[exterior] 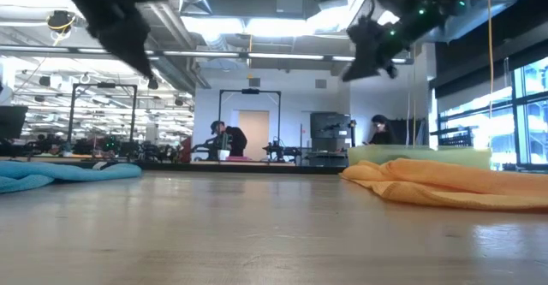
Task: Fold microfiber towels
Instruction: Fold the left blue microfiber cloth
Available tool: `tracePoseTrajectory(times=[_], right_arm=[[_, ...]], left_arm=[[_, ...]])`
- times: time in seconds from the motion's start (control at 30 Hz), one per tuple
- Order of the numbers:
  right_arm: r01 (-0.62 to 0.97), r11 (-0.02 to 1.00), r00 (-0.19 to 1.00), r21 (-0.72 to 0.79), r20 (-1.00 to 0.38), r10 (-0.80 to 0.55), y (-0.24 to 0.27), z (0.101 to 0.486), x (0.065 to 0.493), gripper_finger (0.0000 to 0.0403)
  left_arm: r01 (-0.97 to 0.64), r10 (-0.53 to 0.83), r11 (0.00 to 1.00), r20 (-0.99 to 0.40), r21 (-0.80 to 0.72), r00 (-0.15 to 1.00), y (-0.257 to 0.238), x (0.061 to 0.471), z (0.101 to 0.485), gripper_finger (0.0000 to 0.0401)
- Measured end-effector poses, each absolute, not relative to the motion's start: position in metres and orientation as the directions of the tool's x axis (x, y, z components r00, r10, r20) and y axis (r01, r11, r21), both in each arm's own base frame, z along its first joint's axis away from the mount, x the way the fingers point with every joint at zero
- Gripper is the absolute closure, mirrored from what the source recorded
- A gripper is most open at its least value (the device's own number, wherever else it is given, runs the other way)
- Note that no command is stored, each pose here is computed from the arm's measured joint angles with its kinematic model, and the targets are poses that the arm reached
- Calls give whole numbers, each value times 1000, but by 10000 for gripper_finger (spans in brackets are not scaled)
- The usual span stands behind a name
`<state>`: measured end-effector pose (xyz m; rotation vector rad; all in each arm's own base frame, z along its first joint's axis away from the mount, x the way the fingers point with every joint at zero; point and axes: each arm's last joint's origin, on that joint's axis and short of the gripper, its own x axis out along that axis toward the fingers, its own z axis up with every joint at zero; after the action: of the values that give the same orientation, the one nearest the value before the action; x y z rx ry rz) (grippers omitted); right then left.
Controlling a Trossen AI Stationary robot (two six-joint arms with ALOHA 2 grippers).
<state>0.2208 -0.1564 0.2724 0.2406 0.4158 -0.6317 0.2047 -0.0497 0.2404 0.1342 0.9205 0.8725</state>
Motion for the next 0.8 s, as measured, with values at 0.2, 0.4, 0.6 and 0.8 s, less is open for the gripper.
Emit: tracePoseTrajectory(times=[0.2, 0.4, 0.6, 0.8], right_arm=[[265, 953, 943, 145, -247, -224, -107, 241, 250, 391], [26, 999, 963, 33, -267, -17, -73, 223, 269, 391], [-133, 990, 957, -41, -265, 118, -52, 224, 275, 391], [-331, 944, 918, -4, -232, 321, -39, 229, 273, 391]], left_arm=[[-540, 549, 731, -829, 416, 105, -14, 206, 234, 272], [-619, 340, 714, -935, 329, -104, 39, 199, 228, 206], [-776, 184, 549, -951, 310, -250, 79, 184, 221, 188], [-790, 35, 564, -962, 241, -269, 93, 188, 205, 187]])
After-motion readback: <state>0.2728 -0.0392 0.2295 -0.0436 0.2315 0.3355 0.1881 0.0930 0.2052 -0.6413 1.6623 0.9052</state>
